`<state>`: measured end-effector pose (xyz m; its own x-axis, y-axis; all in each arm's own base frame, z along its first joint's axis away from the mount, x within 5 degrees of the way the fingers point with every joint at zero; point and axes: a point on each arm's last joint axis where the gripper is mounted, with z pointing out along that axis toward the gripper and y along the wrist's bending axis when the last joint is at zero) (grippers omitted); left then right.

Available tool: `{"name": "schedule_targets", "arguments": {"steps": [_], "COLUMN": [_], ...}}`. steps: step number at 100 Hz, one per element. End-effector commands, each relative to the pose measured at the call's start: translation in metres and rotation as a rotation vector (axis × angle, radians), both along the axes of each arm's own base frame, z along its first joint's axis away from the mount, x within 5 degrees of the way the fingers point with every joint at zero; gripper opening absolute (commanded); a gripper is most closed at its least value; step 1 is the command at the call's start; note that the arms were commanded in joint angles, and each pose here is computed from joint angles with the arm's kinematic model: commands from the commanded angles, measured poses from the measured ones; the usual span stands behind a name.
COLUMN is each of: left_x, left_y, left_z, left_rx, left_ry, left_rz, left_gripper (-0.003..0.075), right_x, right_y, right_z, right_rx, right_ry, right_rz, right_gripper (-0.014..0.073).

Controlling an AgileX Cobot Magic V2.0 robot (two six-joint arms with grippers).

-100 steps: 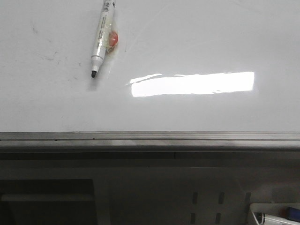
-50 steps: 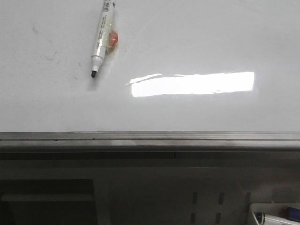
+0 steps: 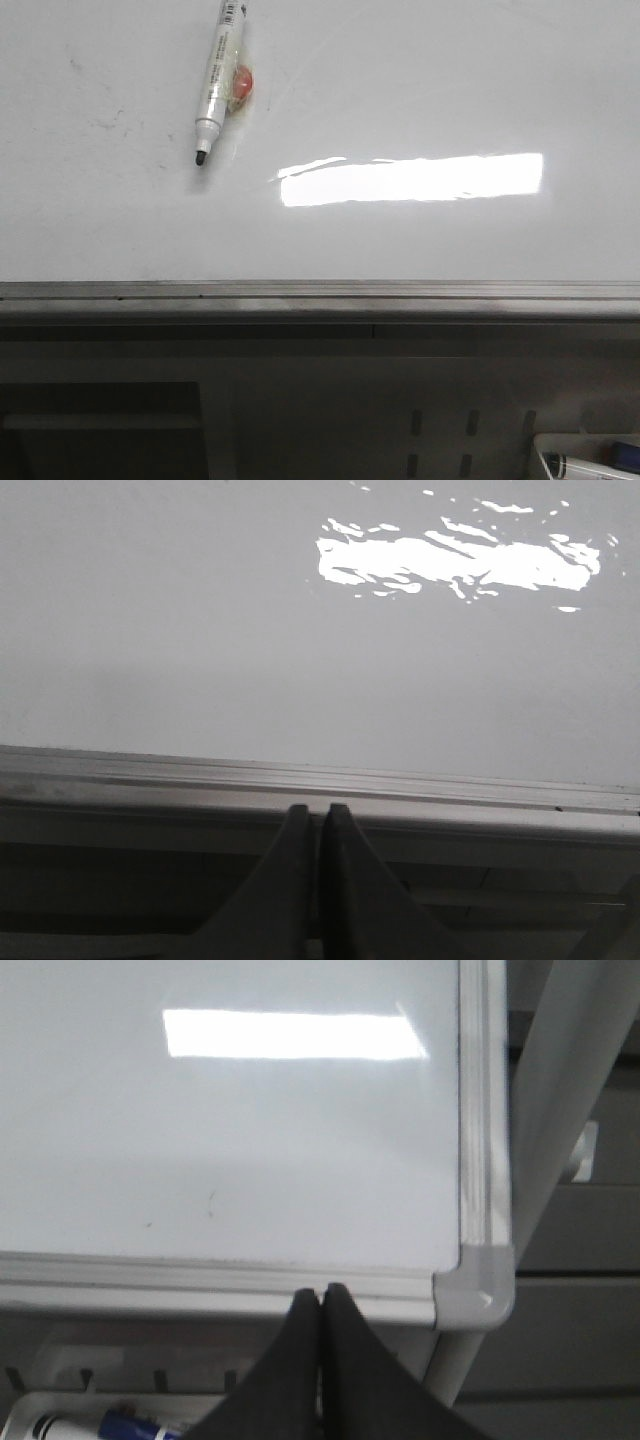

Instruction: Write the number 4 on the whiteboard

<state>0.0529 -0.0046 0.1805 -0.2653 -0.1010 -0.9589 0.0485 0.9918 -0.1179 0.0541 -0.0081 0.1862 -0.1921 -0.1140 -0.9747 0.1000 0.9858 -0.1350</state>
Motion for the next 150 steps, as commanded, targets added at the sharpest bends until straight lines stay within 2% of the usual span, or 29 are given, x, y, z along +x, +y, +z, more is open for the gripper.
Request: {"name": "schedule_targets", "arguments": {"steps": [1, 7, 14, 17, 19, 28, 31, 38, 46, 54, 70, 84, 89, 99, 106, 128, 135, 141, 147, 148, 150], "left_x": [0.000, 0.001, 0.001, 0.001, 0.001, 0.002, 0.002, 0.002, 0.002, 0.002, 0.002, 0.002, 0.001, -0.002, -0.004, 0.011, 0.021, 0.030, 0.037, 0.038, 0.041], "left_y": [0.000, -0.002, -0.006, -0.007, -0.007, -0.007, -0.007, -0.007, -0.008, -0.007, -0.005, -0.004, -0.005, -0.007, -0.010, -0.020, -0.023, -0.026, -0.030, -0.030, -0.031], "left_z": [-0.007, -0.006, -0.002, 0.001, 0.002, 0.009, 0.011, 0.014, 0.016, 0.017, 0.019, 0.022, 0.027, 0.047, 0.061, 0.103, 0.115, 0.125, 0.131, 0.132, 0.133], "left_rx": [-0.017, -0.072, -0.256, -0.355, -0.382, -0.536, -0.624, -0.800, -0.944, -0.998, -1.000, -1.006, -0.975, -0.780, -0.637, -0.263, -0.161, -0.133, -0.132, -0.131, -0.131], "left_ry": [-0.027, -0.036, -0.057, -0.071, -0.082, -0.137, -0.149, -0.152, -0.137, -0.150, -0.176, -0.188, -0.201, -0.241, -0.239, -0.080, -0.011, 0.024, 0.056, 0.064, 0.077], "left_rz": [0.004, 0.001, -0.004, -0.003, -0.001, 0.015, 0.024, 0.035, 0.039, 0.051, 0.066, 0.065, 0.049, -0.009, -0.052, -0.160, -0.208, -0.242, -0.270, -0.276, -0.283], "left_gripper": [-0.0020, -0.0020, -0.0020, -0.0020, -0.0020, -0.0020, -0.0020, -0.0020, -0.0020, -0.0020, -0.0020, -0.0020, -0.0020, -0.0020, -0.0020, -0.0012, 0.0054, 0.0176, 0.0302, 0.0342, 0.0365], "right_x": [0.002, 0.001, -0.001, -0.002, -0.002, -0.002, -0.002, 0.000, 0.000, -0.002, -0.005, -0.007, -0.009, -0.014, -0.017, -0.014, -0.010, -0.005, 0.000, 0.001, 0.003], "right_y": [0.003, 0.004, 0.004, 0.004, 0.003, 0.001, 0.000, 0.000, 0.000, 0.000, 0.002, 0.006, 0.008, 0.011, 0.013, 0.025, 0.028, 0.031, 0.033, 0.034, 0.035], "right_z": [0.014, 0.024, 0.034, 0.037, 0.037, 0.035, 0.033, 0.028, 0.028, 0.035, 0.049, 0.057, 0.062, 0.077, 0.088, 0.114, 0.124, 0.133, 0.140, 0.141, 0.143], "right_rx": [-0.038, -0.011, 0.022, 0.056, 0.085, 0.224, 0.300, 0.409, 0.435, 0.444, 0.444, 0.451, 0.451, 0.452, 0.419, 0.163, 0.136, 0.138, 0.142, 0.143, 0.145], "right_ry": [-0.226, -0.339, -0.449, -0.486, -0.499, -0.494, -0.475, -0.421, -0.404, -0.425, -0.435, -0.367, -0.350, -0.336, -0.317, -0.106, -0.070, -0.054, -0.034, -0.031, -0.026], "right_rz": [0.029, 0.041, 0.048, 0.045, 0.041, 0.017, 0.007, -0.002, 0.000, 0.005, 0.023, 0.051, 0.062, 0.099, 0.137, 0.343, 0.397, 0.430, 0.456, 0.461, 0.468], "right_gripper": [-0.0066, -0.0066, -0.0066, -0.0066, -0.0066, -0.0066, -0.0066, -0.0066, -0.0066, -0.0066, -0.0066, -0.0066, -0.0066, -0.0066, -0.0066, -0.0055, 0.0003, 0.0088, 0.0211, 0.0239, 0.0267]}}
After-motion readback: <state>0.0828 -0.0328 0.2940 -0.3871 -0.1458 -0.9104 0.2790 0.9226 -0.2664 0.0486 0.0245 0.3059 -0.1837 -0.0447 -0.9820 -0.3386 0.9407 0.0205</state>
